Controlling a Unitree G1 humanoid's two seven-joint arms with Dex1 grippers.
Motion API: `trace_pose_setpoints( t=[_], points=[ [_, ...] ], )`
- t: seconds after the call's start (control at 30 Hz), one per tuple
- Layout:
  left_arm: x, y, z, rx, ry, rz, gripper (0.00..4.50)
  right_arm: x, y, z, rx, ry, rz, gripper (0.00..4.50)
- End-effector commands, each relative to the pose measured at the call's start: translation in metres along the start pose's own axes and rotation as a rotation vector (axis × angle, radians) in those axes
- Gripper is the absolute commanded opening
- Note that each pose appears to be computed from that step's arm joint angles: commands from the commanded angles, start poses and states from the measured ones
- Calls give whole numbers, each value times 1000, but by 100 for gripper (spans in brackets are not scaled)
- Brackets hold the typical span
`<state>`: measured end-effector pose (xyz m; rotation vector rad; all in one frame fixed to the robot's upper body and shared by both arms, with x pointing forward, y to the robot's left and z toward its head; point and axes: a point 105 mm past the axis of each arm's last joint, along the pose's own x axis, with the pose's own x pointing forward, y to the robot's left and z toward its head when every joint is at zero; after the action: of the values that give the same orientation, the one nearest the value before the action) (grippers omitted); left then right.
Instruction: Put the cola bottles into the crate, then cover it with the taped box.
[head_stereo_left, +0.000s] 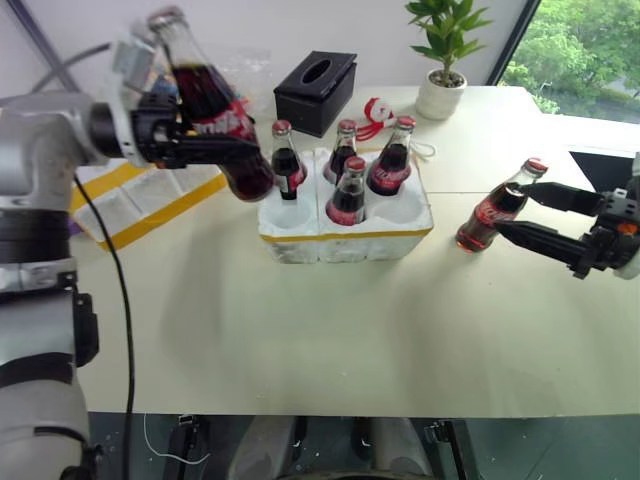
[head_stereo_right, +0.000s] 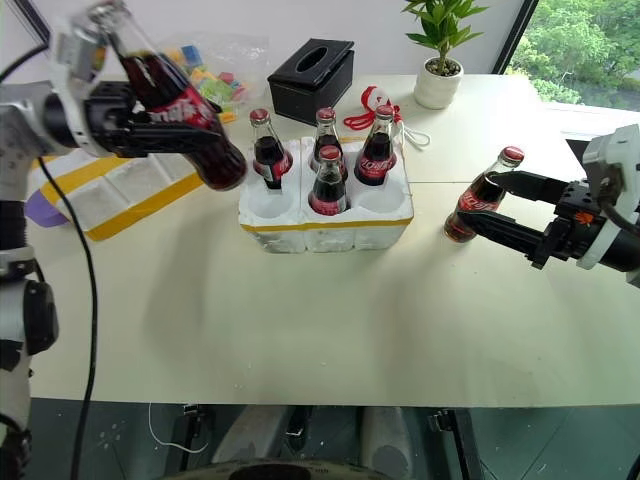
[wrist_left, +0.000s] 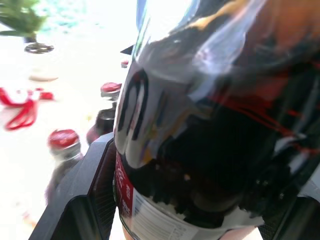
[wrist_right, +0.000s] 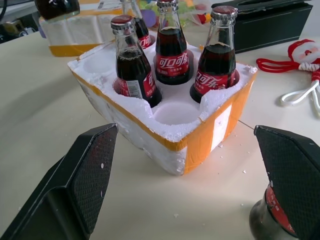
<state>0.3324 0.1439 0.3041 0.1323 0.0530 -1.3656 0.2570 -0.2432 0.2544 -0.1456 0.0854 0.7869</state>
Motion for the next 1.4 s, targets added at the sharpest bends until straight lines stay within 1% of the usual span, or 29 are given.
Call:
trace_pose_setpoints(
  t=[0.03, 0.13, 0.27, 0.47, 0.67, 0.73, 0.77, 0.8, 0.93, 1.1, 1.27, 1.37, 1.4],
  points=[
    [12, -1, 3, 78, 2, -3, 282, -4, 4, 12, -48, -31, -4, 450],
    [28, 8, -10, 83, 22, 7, 282, -6, 4, 12, -49, -31, -15, 450],
    [40, 13, -26, 125, 75, 13, 282, -9, 6, 11, -48, -31, -26, 450],
    [49, 18, -52, 195, 150, 28, 282, -12, 7, 9, -42, -34, -45, 450],
    [55, 18, -64, 132, 139, 33, 282, -11, 8, 9, -40, -35, -48, 450],
    [56, 21, -69, 115, 141, 51, 390, -10, 7, 8, -42, -34, -47, 450],
    [55, 22, -70, 112, 142, 57, 428, -10, 7, 8, -42, -33, -47, 450],
    [55, 22, -70, 109, 142, 61, 445, -10, 7, 8, -43, -33, -47, 450],
    [49, 21, -66, 107, 131, 70, 445, -9, 4, 8, -51, -28, -55, 450],
    [30, 13, -46, 103, 99, 79, 445, -14, -5, 3, -55, -10, -116, 450],
    [-11, -9, -19, 92, 80, 78, 445, -33, -13, -11, -37, 33, -213, 450],
    [-30, -22, -13, 83, 96, 75, 445, -42, -13, -23, -21, 57, -256, 450],
    [-39, -29, -13, 92, 123, 73, 445, -44, -10, -29, -1, 59, -269, 450]
  ],
)
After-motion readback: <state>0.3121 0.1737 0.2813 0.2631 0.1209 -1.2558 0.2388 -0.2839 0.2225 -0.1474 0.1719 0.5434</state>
